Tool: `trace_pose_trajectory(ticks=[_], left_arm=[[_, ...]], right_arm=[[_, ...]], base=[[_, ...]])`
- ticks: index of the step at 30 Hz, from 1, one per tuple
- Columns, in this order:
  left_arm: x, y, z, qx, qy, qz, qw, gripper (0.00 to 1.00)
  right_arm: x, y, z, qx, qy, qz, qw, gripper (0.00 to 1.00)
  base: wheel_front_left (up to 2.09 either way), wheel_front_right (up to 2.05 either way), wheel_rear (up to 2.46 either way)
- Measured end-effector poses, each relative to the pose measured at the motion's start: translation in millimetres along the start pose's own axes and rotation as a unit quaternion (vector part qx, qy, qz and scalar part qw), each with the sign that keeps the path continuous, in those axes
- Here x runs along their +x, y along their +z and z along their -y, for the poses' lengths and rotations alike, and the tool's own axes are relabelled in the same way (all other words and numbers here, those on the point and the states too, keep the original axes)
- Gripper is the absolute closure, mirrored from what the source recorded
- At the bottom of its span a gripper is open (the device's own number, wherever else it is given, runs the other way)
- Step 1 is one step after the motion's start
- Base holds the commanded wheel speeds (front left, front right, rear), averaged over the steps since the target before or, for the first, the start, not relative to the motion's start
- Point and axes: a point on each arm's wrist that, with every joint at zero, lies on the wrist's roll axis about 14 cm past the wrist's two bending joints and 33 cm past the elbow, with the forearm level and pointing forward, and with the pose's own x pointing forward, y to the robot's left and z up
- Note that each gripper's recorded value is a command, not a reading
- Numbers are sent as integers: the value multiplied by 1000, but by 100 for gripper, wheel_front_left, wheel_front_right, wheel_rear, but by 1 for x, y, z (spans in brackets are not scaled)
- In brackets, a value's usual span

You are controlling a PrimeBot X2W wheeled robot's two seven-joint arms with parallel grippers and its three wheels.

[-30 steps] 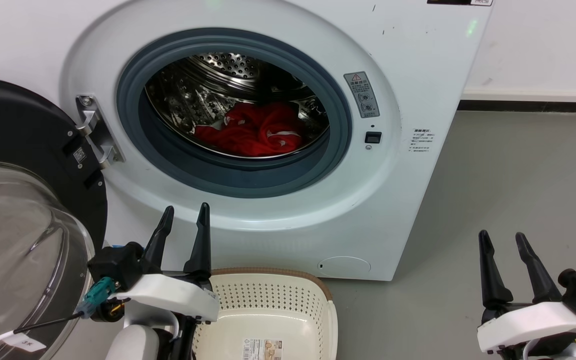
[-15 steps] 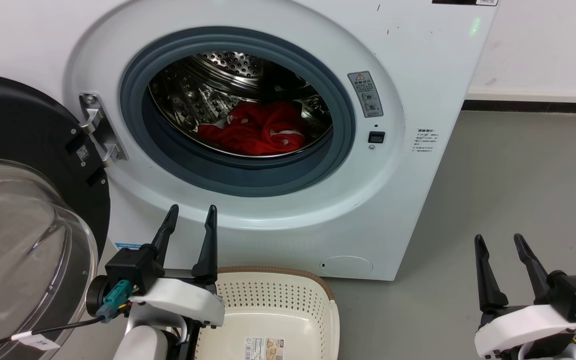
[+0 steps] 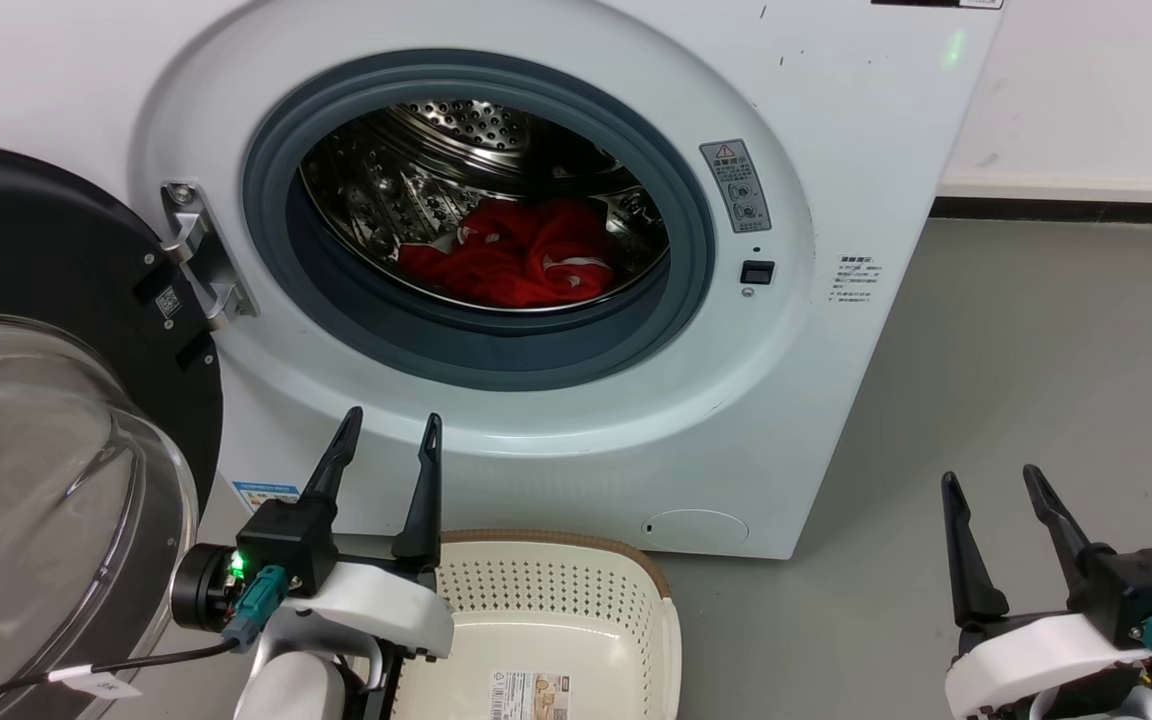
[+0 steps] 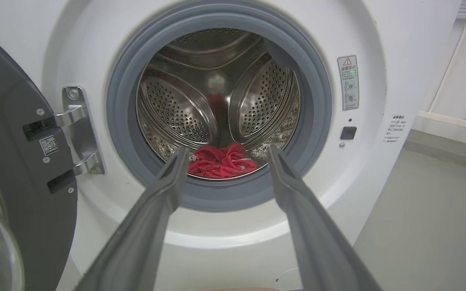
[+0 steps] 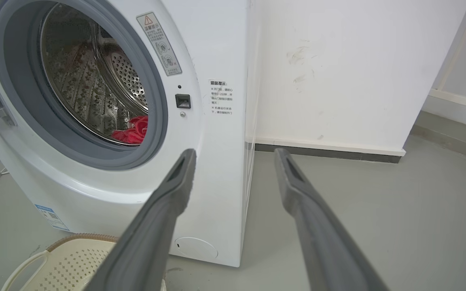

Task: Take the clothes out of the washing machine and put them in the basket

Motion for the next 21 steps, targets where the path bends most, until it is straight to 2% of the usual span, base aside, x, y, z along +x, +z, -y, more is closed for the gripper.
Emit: trace_pose_trajectory(ticks=[15, 21], left_arm=[[1, 0, 1, 40, -8, 6, 999, 0], [0, 0, 0, 39, -7, 6, 999, 0]], right_arm=[[-1, -6, -4, -31, 10, -2, 999, 0], [-1, -7, -4, -30, 10, -4, 1000, 0]], base=[[0, 0, 0], [0, 0, 0]])
